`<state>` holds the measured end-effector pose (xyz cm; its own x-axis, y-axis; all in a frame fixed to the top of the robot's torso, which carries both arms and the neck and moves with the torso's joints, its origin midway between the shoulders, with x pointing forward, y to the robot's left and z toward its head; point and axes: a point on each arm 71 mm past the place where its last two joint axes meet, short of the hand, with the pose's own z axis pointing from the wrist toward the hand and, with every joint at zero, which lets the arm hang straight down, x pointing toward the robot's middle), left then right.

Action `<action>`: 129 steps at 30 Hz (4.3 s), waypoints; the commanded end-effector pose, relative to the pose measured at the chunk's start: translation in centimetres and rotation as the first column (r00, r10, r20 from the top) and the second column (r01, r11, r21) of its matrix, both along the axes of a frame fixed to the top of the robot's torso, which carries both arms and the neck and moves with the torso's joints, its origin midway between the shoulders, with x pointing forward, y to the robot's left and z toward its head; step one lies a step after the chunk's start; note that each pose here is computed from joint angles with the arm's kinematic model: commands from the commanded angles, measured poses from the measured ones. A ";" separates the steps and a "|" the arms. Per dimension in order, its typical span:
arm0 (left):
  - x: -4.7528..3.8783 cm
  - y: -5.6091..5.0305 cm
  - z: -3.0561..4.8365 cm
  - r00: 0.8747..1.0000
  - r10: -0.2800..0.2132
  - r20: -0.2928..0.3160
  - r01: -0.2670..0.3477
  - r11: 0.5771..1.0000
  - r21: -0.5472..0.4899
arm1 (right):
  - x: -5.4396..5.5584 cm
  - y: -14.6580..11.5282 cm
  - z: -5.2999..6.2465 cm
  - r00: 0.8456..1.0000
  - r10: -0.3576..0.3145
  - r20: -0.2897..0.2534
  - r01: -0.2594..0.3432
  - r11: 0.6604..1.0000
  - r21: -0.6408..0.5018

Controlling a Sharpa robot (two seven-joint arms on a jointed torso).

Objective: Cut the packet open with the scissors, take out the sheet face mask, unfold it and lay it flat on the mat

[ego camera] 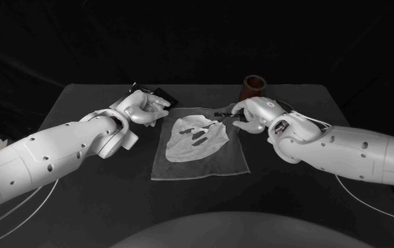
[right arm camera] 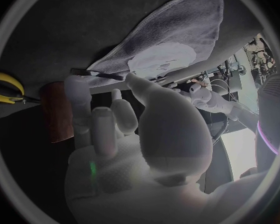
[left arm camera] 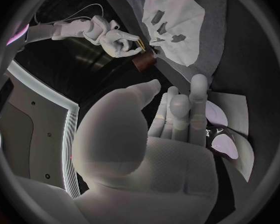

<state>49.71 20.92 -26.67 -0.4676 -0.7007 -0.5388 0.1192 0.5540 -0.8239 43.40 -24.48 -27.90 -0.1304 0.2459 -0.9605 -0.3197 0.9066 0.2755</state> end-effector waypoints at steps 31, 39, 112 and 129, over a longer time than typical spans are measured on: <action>5.77 -4.3 -1.45 0.973 -0.219 0.080 0.138 0.817 0.560 | -8.8 3.2 -4.7 0.992 0.104 -0.067 -0.103 0.995 0.013; 5.78 -4.3 -1.59 0.969 -0.234 0.073 0.156 0.819 0.552 | -9.1 3.2 -5.6 0.989 0.103 -0.102 -0.106 0.994 -0.026; 6.59 -1.6 -3.77 0.989 -0.143 -0.023 0.126 0.769 0.627 | -13.1 -0.2 -6.7 0.978 0.068 -0.197 -0.098 0.984 -0.152; 6.43 -2.2 -2.24 0.977 -0.157 0.145 0.071 0.877 0.475 | -10.3 0.2 -3.6 0.994 0.093 -0.055 -0.075 0.962 0.262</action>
<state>56.09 18.46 -29.28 -0.4433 -0.2303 -0.8663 0.3182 0.8631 -0.3923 32.63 -24.27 -32.13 -0.2132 0.3440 -0.9144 -0.3705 0.8376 0.4015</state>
